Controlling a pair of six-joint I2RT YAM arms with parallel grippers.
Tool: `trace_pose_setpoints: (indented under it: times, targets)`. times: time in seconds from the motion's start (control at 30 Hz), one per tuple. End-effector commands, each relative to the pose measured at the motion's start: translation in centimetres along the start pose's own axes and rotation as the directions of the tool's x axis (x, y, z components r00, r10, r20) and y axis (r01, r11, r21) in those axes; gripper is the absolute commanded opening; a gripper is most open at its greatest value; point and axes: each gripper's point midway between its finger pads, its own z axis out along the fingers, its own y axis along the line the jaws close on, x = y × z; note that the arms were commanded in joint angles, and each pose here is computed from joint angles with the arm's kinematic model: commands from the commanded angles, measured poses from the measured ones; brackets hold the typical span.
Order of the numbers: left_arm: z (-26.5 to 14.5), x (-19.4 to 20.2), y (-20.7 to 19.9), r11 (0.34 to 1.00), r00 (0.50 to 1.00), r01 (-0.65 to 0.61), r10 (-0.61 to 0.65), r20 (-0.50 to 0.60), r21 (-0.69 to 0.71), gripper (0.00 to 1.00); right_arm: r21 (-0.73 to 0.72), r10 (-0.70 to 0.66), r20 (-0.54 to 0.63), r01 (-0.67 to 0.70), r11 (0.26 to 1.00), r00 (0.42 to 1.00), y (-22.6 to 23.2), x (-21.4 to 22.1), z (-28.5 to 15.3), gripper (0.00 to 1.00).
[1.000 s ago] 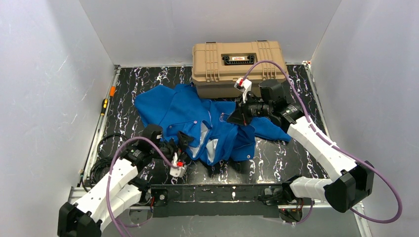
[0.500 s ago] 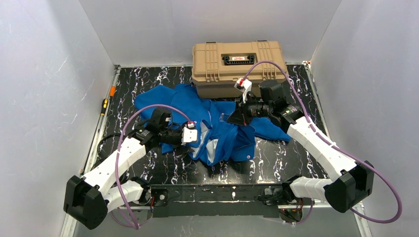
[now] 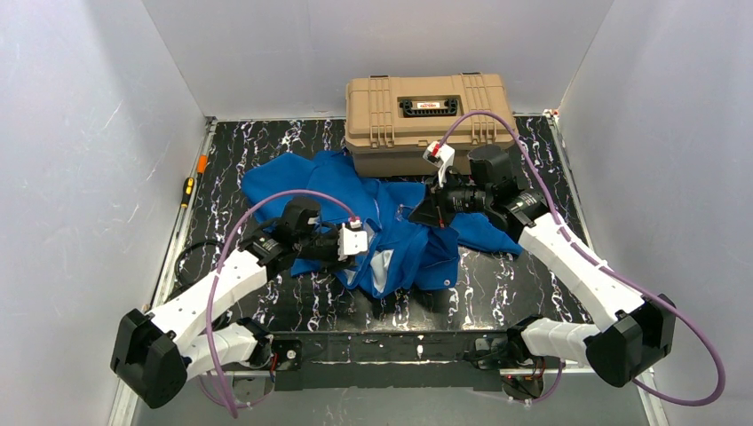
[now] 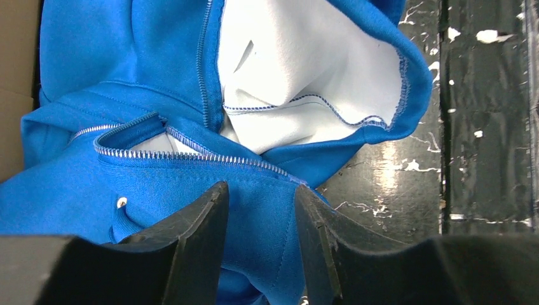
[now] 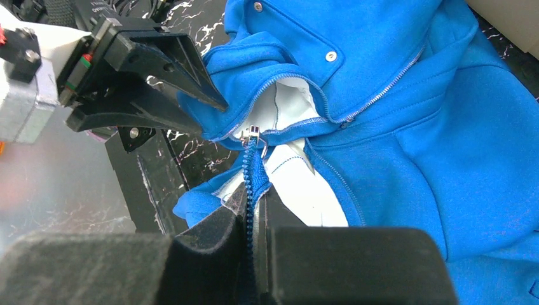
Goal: Zip up the jacket
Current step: Insert the zipper into the jacket.
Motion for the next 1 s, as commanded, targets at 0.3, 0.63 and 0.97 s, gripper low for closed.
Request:
trace_pose_setpoints:
  times: [0.3,0.63,0.97]
  targets:
    - [0.4,3.0,2.2,0.989,0.991,-0.076,0.061,-0.117,-0.125,0.54,-0.007,-0.041,0.059,0.042,0.999,0.997,0.8,-1.2,-0.8,0.01]
    - [-1.8,1.3,3.9,0.924,0.977,-0.211,0.205,-0.051,-0.32,0.65,-0.004,-0.048,0.067,0.048,0.999,0.997,0.6,-1.0,-0.7,0.01]
    - [-2.0,-0.2,1.6,0.963,0.981,-0.193,0.196,-0.004,-0.189,0.7,-0.005,-0.04,0.075,0.041,0.999,0.996,0.7,-1.0,-0.8,0.01]
